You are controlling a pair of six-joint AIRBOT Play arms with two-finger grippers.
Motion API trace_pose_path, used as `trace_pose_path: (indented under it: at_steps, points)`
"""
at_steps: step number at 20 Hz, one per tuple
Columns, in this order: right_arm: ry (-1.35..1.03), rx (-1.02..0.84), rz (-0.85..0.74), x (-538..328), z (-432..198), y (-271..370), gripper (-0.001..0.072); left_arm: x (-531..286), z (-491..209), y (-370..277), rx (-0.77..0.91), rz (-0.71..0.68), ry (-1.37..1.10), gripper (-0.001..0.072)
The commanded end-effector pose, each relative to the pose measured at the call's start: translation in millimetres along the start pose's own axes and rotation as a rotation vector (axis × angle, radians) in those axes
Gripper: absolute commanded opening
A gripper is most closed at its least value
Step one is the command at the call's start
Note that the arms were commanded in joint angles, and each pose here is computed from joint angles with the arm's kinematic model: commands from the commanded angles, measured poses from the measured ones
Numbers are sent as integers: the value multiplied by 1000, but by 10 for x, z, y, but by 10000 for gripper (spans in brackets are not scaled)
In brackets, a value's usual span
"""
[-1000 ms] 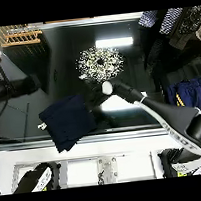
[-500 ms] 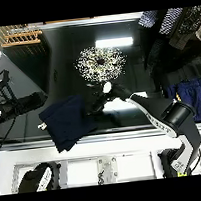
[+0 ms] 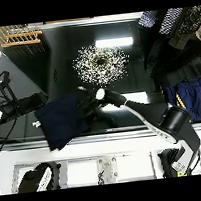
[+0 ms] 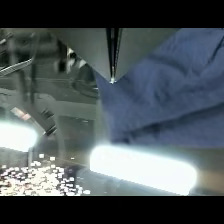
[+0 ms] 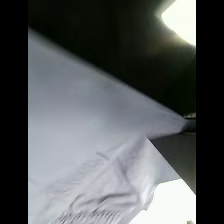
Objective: Fold the clothes and pants, and hang the long-sleeved shirts on hangers.
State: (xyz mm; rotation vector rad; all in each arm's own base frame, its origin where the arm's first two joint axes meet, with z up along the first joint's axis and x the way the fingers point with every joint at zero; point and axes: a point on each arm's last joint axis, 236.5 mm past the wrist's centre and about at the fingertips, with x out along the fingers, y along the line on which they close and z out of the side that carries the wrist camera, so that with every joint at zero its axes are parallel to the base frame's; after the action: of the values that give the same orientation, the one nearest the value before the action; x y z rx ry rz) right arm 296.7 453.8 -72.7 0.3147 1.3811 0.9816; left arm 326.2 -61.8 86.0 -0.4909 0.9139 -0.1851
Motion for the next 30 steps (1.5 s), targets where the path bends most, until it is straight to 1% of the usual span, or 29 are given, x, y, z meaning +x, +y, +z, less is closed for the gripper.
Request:
trace_pose_path:
  at_steps: [1, 3, 6, 10, 14, 17, 22, 27, 30]
  points:
    - [-104, 2, -232, -838, 399, -643, 18, 163, -158, -224, 16, -59, 69, 6]
    - [-154, 60, -414, -1729, 513, -1262, 18, 379, -372, -475, 79, -100, 142, 6]
    - [-235, 215, -607, -3010, 373, -2023, 18, 725, -699, -842, 169, -151, 220, 6]
    - [-463, 488, -723, -4456, -17, -2683, 18, 1049, -1090, -1153, 222, -180, 328, 6]
    - [-652, 702, -800, -5466, -613, -3088, 18, 1184, -1134, -1395, 268, -199, 401, 6]
    - [-747, 809, -836, -5906, -977, -3197, 18, 1207, -1007, -1539, 284, -215, 408, 6]
    - [-832, 848, -880, -6283, -1253, -3064, 17, 1183, -892, -1637, 293, -231, 381, 6]
    - [-730, 886, -953, -6228, -1623, -2889, 18, 1181, -896, -1635, 294, -230, 384, 6]
    - [-638, 955, -983, -5971, -1977, -2902, 17, 1168, -932, -1621, 304, -229, 400, 6]
